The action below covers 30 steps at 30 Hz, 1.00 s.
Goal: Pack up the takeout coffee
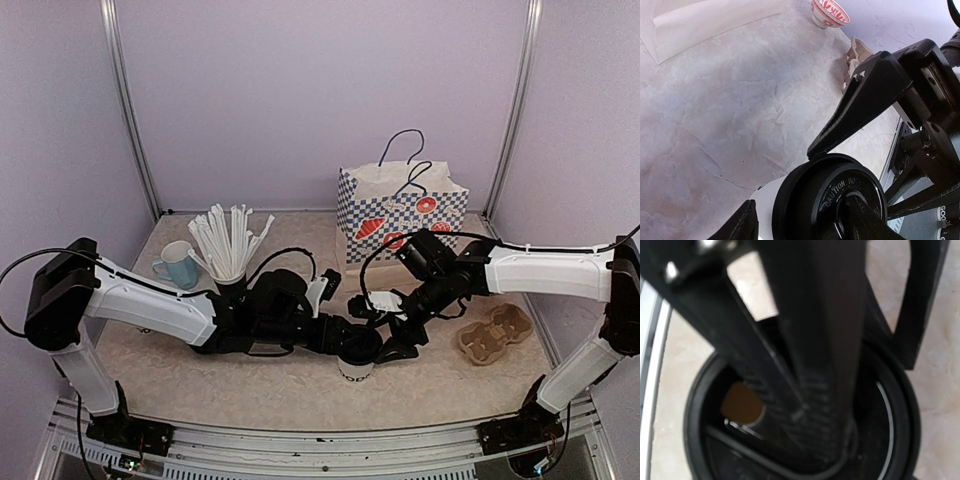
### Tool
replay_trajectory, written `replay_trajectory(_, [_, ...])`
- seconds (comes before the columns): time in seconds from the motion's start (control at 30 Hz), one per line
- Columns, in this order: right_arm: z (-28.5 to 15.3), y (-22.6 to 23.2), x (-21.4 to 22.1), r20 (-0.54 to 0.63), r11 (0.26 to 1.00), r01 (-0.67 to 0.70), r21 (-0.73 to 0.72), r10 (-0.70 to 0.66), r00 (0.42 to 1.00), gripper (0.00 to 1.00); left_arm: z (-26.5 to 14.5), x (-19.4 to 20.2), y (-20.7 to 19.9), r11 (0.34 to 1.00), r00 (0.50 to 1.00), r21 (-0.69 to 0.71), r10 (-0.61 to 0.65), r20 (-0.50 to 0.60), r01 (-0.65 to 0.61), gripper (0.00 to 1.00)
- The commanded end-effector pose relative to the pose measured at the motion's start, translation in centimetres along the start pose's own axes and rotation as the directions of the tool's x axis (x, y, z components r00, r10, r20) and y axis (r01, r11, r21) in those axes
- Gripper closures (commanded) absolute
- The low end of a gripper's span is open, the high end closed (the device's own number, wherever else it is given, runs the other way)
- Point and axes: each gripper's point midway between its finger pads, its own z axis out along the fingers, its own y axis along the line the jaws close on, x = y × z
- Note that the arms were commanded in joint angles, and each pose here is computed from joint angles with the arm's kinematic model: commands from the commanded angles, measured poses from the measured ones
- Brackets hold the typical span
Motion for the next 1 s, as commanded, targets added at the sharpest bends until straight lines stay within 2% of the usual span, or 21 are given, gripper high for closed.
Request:
replay_trajectory(0.0, [0.8, 0.5, 1.3, -0.042, 0.999, -0.031, -0.012, 0.030, 0.999, 0.18, 0.3, 5.4, 4.5, 0.977, 0.981, -0.197, 0.042, -0.191, -0.080, 0.39])
replay_trajectory(0.2, [-1.4, 1.2, 0.2, -0.015, 1.000, -0.008, 0.008, 0.008, 1.000, 0.05, -0.7, 0.4, 0.7, 0.976, 0.987, -0.162, 0.136, -0.082, -0.148, 0.31])
replay_trajectory(0.3, [-2.3, 1.5, -0.1, -0.005, 1.000, -0.011, 0.012, 0.011, 1.000, 0.02, -1.3, -1.5, -0.3, 0.968, 0.982, -0.164, 0.187, -0.034, -0.190, 0.29])
replay_trajectory(0.47, [-3.7, 1.3, -0.8, 0.022, 1.000, -0.022, 0.012, 0.022, 1.000, 0.01, -2.5, -4.2, -1.2, 0.946, 0.962, -0.192, 0.271, 0.014, -0.263, 0.28])
replay_trajectory(0.67, [-4.8, 0.1, -1.5, 0.091, 0.997, -0.079, -0.007, 0.080, 0.993, 0.08, -5.2, -7.4, -2.1, 0.913, 0.931, -0.250, 0.354, 0.091, -0.322, 0.26])
replay_trajectory(0.73, [-4.6, -0.2, -1.3, 0.089, 0.998, -0.060, 0.011, 0.059, 0.994, 0.09, -6.6, -8.4, -2.2, 0.898, 0.916, -0.285, 0.381, 0.124, -0.334, 0.25])
replay_trajectory(0.8, [-4.3, -0.6, -0.9, 0.075, 0.999, -0.032, 0.039, 0.029, 0.997, 0.05, -8.1, -9.2, -2.0, 0.880, 0.896, -0.338, 0.408, 0.173, -0.335, 0.19])
replay_trajectory(0.9, [-3.7, -0.9, -0.8, 0.055, 0.998, 0.002, 0.059, -0.005, 0.998, 0.01, -11.0, -11.1, -2.2, 0.882, 0.868, -0.368, 0.407, 0.284, -0.294, 0.02])
replay_trajectory(0.97, [-3.3, -0.5, -1.1, 0.044, 0.999, 0.028, 0.044, -0.030, 0.999, 0.01, -12.8, -12.4, -2.3, 0.893, 0.856, -0.367, 0.391, 0.338, -0.262, 0.01])
